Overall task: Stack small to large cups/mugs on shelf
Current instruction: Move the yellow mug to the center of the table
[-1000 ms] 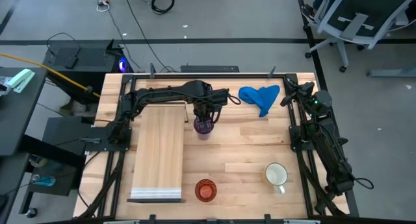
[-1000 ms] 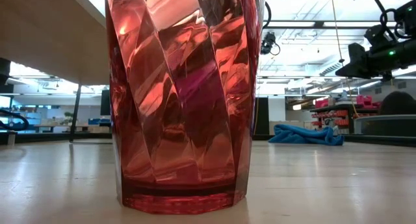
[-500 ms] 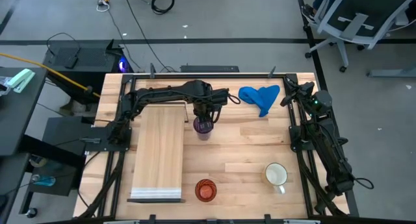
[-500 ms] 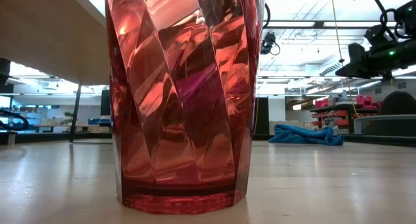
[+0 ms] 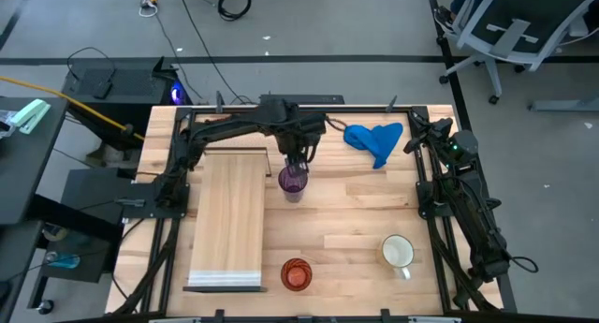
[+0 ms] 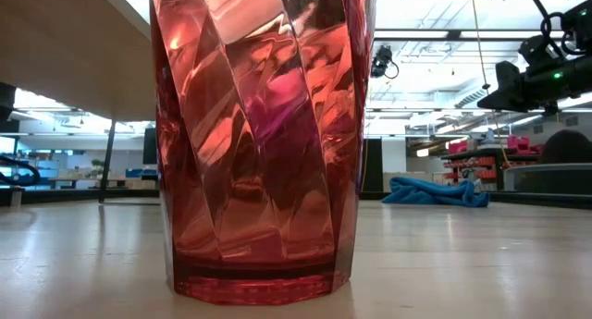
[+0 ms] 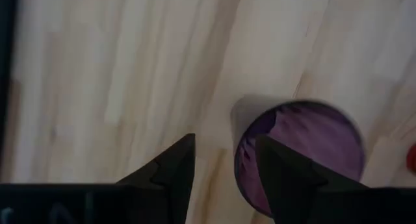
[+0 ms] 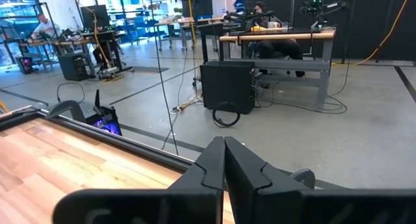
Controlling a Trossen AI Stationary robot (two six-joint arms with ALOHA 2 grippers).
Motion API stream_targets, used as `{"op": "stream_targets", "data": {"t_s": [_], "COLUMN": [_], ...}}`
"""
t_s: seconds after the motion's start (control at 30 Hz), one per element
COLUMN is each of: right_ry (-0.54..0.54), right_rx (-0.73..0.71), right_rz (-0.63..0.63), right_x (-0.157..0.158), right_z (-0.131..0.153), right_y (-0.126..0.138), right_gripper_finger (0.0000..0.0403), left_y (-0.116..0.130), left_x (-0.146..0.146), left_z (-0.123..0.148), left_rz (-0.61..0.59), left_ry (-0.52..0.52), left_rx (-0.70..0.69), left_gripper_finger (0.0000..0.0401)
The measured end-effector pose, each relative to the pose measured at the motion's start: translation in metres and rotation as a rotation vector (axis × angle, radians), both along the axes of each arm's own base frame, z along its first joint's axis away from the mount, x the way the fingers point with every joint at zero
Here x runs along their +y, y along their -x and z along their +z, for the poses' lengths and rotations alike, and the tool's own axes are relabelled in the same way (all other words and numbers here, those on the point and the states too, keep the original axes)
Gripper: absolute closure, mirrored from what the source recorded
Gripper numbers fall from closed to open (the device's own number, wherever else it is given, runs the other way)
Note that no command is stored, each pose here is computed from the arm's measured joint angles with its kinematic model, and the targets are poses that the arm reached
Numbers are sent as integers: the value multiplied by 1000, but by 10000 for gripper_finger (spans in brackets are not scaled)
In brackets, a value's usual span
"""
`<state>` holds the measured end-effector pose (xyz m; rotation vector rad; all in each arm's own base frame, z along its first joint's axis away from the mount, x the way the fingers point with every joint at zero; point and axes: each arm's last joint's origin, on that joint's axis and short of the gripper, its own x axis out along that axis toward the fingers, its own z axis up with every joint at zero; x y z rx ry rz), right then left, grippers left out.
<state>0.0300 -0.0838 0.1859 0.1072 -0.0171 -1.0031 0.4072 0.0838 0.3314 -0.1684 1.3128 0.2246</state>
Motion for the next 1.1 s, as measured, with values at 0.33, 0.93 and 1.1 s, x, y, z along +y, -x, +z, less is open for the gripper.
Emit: {"op": "stream_targets", "data": {"t_s": [0.33, 0.93, 1.1], "right_ry": [0, 0, -7], "right_rx": [0, 0, -14], "right_rz": [0, 1, 0], "right_x": [0, 0, 0], "right_z": [0, 0, 0], "right_y": [0, 0, 0], "right_gripper_finger": [386, 386, 386], "left_y": [33, 98, 126], "left_x": [15, 1, -3], "left_z": [48, 111, 134], "left_rz": [40, 171, 224], "left_ry": [-124, -222, -316], "left_rx": [-86, -201, -263], "left_gripper_finger": [234, 246, 250]}}
